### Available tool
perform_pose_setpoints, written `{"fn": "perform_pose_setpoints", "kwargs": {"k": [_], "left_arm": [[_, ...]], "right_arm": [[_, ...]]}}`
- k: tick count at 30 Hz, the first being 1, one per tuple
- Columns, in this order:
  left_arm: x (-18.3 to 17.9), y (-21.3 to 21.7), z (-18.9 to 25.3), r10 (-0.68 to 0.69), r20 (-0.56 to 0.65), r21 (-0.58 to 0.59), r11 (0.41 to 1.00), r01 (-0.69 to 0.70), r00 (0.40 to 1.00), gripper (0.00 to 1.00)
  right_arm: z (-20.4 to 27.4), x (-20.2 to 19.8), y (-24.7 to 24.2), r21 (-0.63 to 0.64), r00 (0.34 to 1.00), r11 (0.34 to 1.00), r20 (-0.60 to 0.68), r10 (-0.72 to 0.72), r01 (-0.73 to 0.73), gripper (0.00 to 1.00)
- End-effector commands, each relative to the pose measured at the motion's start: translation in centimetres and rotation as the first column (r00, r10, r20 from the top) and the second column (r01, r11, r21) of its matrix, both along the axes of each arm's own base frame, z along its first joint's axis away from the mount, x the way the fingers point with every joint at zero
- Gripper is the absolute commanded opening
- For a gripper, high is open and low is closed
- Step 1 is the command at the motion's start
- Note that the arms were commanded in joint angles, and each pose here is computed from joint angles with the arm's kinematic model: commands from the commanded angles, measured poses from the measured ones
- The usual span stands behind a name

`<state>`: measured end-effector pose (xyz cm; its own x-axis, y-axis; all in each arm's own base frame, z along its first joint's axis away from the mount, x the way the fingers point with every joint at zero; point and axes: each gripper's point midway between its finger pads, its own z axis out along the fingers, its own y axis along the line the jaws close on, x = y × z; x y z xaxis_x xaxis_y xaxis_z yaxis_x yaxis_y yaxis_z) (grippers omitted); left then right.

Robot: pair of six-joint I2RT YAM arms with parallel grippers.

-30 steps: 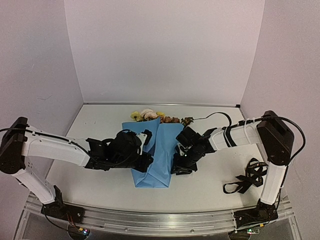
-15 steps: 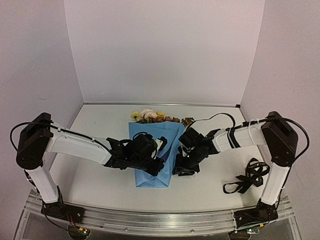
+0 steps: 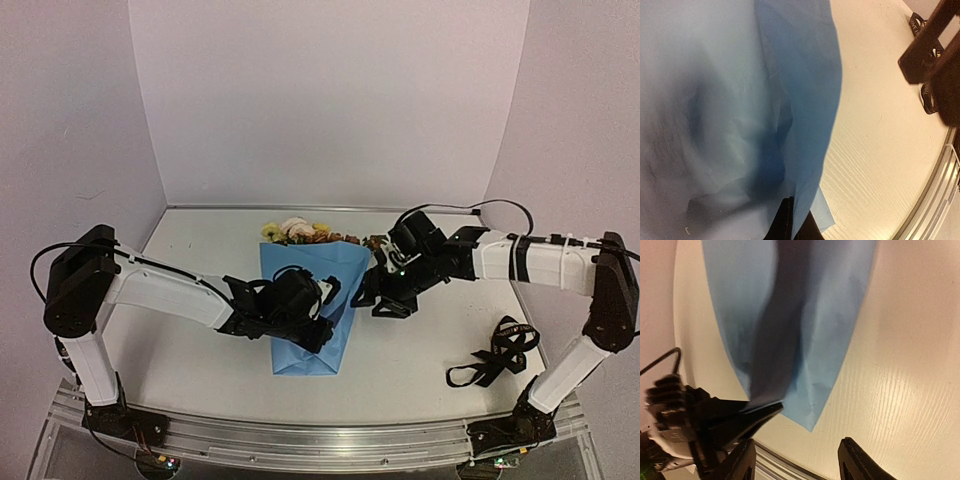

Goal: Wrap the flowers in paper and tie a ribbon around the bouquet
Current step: Fold the left corner of the flattened wrapping paper at the center of the board.

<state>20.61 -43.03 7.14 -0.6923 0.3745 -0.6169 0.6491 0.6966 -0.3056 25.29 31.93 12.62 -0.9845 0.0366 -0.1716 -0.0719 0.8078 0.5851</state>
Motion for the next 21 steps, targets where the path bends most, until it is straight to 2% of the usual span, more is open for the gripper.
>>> {"fn": "perform_pose_setpoints", "kwargs": {"k": [1, 5, 15, 18, 21], "left_arm": [[0.4, -1.2, 1.3, -0.027, 0.021, -0.024, 0.999, 0.028, 0.999, 0.03], [0.4, -1.3, 1.3, -0.027, 0.019, -0.028, 0.999, 0.028, 0.999, 0.03], [0.4, -1.4, 1.5, -0.033, 0.022, -0.026, 0.999, 0.033, 0.999, 0.03], [0.4, -1.4, 1.6, -0.036, 0.022, -0.022, 0.999, 0.037, 0.999, 0.06], [0.3, -1.2, 1.9, -0.035, 0.022, -0.023, 0.999, 0.036, 0.999, 0.16]], "right_arm": [[3.9, 2.3, 0.7, 0.029, 0.996, 0.999, 0.089, -0.019, 0.016, 0.60], [3.9, 3.9, 1.0, 0.004, 0.996, 0.999, 0.083, -0.042, 0.041, 0.61], [0.1, 6.2, 0.8, -0.053, 0.996, 0.995, -0.017, -0.087, 0.086, 0.40], [-0.4, 6.9, 0.9, -0.058, 0.995, 0.994, -0.027, -0.095, 0.093, 0.26], [-1.2, 7.4, 0.7, -0.071, 0.995, 0.993, -0.033, -0.095, 0.092, 0.06]]}}
